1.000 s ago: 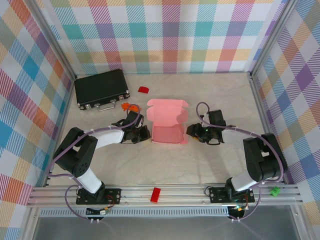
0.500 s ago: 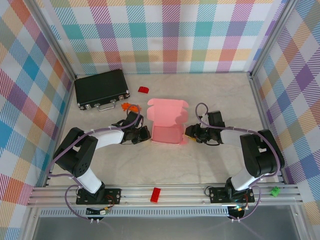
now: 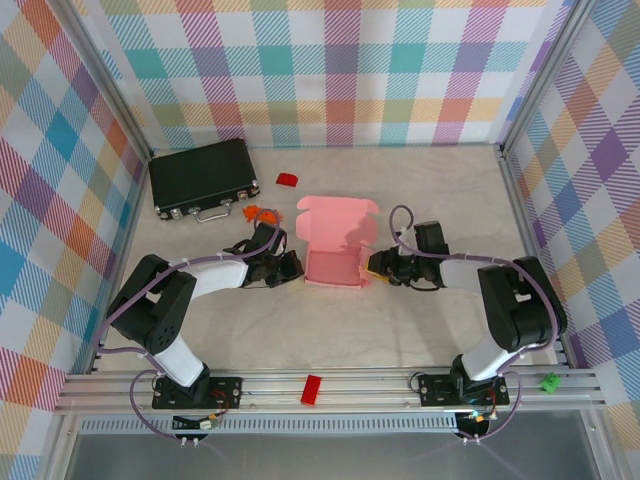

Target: Fold the paper box

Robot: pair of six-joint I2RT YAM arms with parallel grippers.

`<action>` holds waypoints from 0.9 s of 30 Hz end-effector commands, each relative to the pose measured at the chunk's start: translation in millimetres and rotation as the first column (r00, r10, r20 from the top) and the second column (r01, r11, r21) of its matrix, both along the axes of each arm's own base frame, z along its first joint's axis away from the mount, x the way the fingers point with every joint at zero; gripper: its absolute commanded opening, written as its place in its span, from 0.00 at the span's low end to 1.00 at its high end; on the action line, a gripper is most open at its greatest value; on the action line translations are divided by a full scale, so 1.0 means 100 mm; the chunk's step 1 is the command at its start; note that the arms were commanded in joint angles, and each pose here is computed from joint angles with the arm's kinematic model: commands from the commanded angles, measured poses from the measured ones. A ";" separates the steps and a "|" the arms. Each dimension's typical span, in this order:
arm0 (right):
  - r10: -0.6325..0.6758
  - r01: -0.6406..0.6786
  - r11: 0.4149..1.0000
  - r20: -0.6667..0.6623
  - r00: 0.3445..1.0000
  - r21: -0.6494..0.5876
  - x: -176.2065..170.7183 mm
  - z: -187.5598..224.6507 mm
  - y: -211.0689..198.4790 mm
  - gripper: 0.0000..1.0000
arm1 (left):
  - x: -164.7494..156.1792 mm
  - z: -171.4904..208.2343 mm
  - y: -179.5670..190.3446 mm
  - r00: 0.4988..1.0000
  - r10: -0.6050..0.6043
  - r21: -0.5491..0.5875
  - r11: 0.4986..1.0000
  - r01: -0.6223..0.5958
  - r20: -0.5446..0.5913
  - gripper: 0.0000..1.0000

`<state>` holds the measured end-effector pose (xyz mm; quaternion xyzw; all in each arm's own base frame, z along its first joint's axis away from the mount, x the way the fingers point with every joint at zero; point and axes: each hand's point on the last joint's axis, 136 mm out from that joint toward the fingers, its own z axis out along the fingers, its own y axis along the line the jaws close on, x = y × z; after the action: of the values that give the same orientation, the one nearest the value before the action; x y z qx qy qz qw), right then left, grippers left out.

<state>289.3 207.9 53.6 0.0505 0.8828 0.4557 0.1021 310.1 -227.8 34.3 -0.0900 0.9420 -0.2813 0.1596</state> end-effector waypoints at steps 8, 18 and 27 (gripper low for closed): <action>0.061 -0.059 0.992 0.013 0.998 -0.110 -0.02 -0.06 0.13 0.35 | -0.09 -0.07 -0.08 1.000 -0.013 -0.032 0.999 0.012 -0.022 0.09; 0.084 -0.079 0.939 0.002 0.996 -0.336 -0.04 -0.13 0.11 0.34 | -0.16 -0.08 -0.14 0.999 -0.018 -0.044 0.999 0.017 -0.026 0.08; 0.117 -0.102 0.858 -0.002 0.993 -0.503 -0.04 -0.22 0.06 0.31 | -0.22 -0.10 -0.20 0.999 -0.020 -0.054 0.998 0.018 -0.032 0.07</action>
<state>291.0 222.7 40.7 -0.0198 0.9577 0.2648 0.1107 294.6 -241.5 26.9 -0.0915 0.9393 -0.2959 0.1477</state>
